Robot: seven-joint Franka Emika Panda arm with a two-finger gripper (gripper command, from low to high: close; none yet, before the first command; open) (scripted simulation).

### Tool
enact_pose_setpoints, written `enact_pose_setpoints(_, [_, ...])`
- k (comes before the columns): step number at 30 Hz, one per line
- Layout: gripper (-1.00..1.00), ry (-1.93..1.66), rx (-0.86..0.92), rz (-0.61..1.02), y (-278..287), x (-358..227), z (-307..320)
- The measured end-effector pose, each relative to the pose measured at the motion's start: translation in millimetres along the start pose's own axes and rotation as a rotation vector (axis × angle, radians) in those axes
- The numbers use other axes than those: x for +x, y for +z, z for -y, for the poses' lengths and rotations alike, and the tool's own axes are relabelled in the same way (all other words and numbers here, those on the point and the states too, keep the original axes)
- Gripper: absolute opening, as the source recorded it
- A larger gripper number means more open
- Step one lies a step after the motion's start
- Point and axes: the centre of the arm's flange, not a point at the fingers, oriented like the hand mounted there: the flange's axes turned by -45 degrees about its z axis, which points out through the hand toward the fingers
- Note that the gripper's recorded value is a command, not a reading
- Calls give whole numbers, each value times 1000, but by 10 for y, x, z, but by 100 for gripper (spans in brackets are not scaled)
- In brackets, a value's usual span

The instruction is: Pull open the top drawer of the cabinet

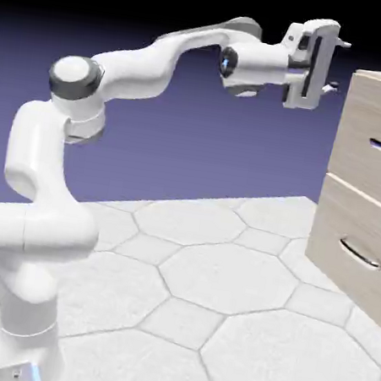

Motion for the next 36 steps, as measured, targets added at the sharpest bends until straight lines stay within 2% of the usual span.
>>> enact_pose_setpoints(14, [100, -115, 51, -41, 1050, -517, 1517])
enact_pose_setpoints(27, [100, -116, 52, -41, 1551, -506, 1556])
enact_pose_setpoints(28, [-100, -115, 52, -41, 1557, -506, 1560])
enact_pose_setpoints(36, [-100, -115, 51, -42, 1336, -514, 1547])
